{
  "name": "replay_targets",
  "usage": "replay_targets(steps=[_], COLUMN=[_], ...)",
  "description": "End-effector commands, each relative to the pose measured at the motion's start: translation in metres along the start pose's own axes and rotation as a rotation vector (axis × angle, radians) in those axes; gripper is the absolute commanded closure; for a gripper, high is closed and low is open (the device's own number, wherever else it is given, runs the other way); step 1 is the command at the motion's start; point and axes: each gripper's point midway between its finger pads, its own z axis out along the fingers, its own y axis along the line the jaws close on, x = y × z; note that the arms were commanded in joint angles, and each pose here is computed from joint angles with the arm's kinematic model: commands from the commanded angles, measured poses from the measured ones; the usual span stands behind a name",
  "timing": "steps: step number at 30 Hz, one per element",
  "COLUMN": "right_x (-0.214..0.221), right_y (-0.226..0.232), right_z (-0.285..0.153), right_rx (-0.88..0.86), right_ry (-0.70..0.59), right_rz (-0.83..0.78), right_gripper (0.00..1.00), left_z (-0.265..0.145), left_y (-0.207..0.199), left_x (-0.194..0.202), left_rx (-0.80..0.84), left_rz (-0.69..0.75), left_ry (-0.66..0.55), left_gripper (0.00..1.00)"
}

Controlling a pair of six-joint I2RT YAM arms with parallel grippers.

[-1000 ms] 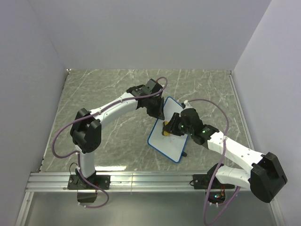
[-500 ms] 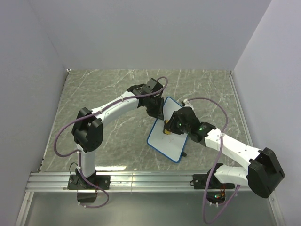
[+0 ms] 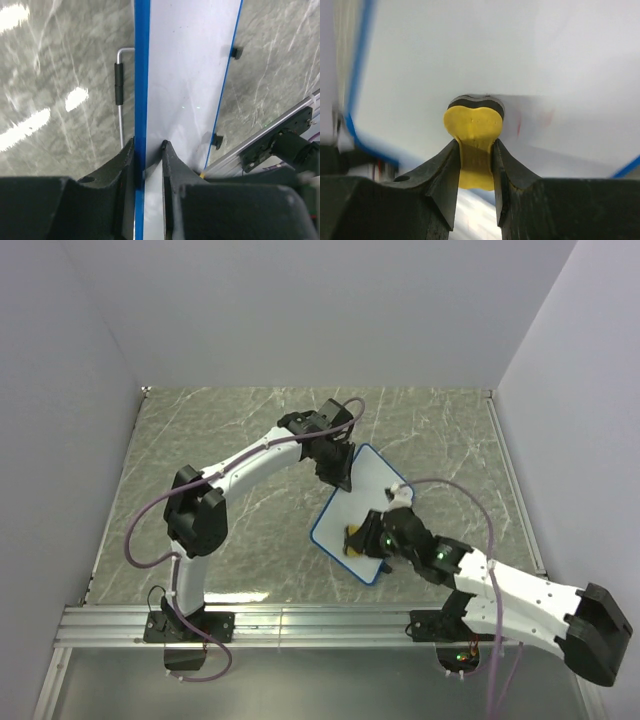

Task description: Erase the whiteboard

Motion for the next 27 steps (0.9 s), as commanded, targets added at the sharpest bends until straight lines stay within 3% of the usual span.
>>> replay_targets(steps=[1,7,11,17,21,27], right_x=[0.129,0.137,0.136,0.077,0.043,-0.001], right_y=[-0.071,-0.092,-0.106,-0.073,-0.077,-0.047], right_z=[-0.037,-0.049,-0.046,-0.030,-0.024,-0.021], right_rx=[0.154,0.202,0.309,0.339,0.384,0.239], right_ry=[0.472,0.433,0.440,0.244,0.098,-0.060], right_rz=[-0.037,0.077,0.038,-0.007,0.036,0.091], right_gripper=[1.00,1.00,1.00,1.00,1.00,1.00], left_z=[0.023,0.031,0.034,0.031,0.028,0.027], left_y=[-0.019,-0.019,-0.019,-0.016,-0.016,-0.014], left_x=[0.008,0.004,0.006,0.009,0.010,0.015], left_rx=[0.023,0.039,0.042,0.039,0.040,0.039], left_rz=[0.090,0.093,0.094,0.088,0.085,0.081], left_ry=[0.035,0.047,0.051,0.052,0.046,0.047], left_gripper=[1.00,1.00,1.00,1.00,1.00,1.00])
